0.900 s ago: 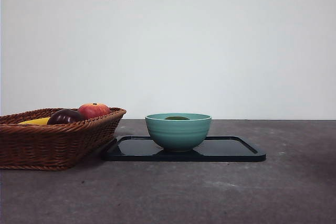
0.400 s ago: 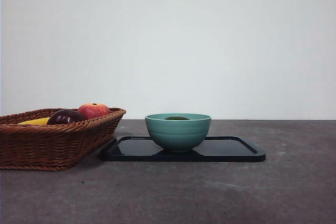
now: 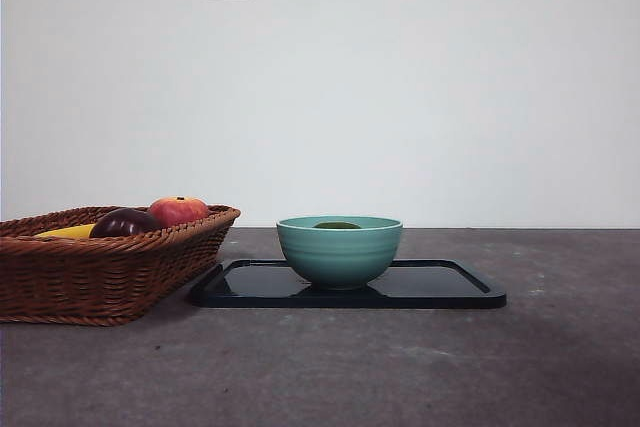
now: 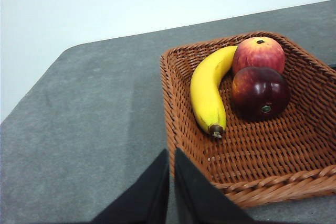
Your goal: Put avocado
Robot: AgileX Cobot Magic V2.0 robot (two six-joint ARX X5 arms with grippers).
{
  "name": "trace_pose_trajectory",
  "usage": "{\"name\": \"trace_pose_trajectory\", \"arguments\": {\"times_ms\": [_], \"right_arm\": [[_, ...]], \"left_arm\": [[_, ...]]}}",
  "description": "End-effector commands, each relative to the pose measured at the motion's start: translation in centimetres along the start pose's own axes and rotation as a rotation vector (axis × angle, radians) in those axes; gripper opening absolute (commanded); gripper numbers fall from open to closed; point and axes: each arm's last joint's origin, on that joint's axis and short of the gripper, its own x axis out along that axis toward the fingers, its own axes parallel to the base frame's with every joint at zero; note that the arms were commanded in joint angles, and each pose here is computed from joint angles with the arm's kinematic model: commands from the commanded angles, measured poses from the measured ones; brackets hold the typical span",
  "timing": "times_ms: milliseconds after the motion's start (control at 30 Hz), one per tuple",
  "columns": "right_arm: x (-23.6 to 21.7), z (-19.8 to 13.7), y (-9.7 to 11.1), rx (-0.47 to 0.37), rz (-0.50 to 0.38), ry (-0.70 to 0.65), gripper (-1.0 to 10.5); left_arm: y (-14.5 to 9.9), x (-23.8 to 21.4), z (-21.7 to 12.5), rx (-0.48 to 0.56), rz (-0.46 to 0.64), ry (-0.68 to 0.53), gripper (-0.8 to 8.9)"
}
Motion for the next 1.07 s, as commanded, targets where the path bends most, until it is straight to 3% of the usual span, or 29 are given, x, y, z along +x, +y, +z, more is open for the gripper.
{"name": "trace_pose_trajectory", "arguments": {"times_ms": [33, 333, 800, 1067], "right_arm": [[0.0, -1.6, -0.2, -0.008, -0.037, -0.003, 0.1], [-0.1, -3.8, -0.4, 0.006, -0.103, 0.076, 0.1], [-0.3, -5.3, -0.4, 0.038, -0.105, 0.23, 0.1], [-0.3, -5.2, -0.3, 0.039, -0.101, 0.219, 0.1]], "left_arm": [[-0.1, 0.2, -0.8, -0.012, -0.001, 0.029, 0.15], [-0.1, 0.2, -0.8, -0.012, -0.001, 0.029, 0.15], [-0.1, 0.2, -0.8, -0.012, -0.001, 0.029, 0.16], [-0.1, 0.2, -0.8, -0.012, -0.001, 0.029, 0.15]]}}
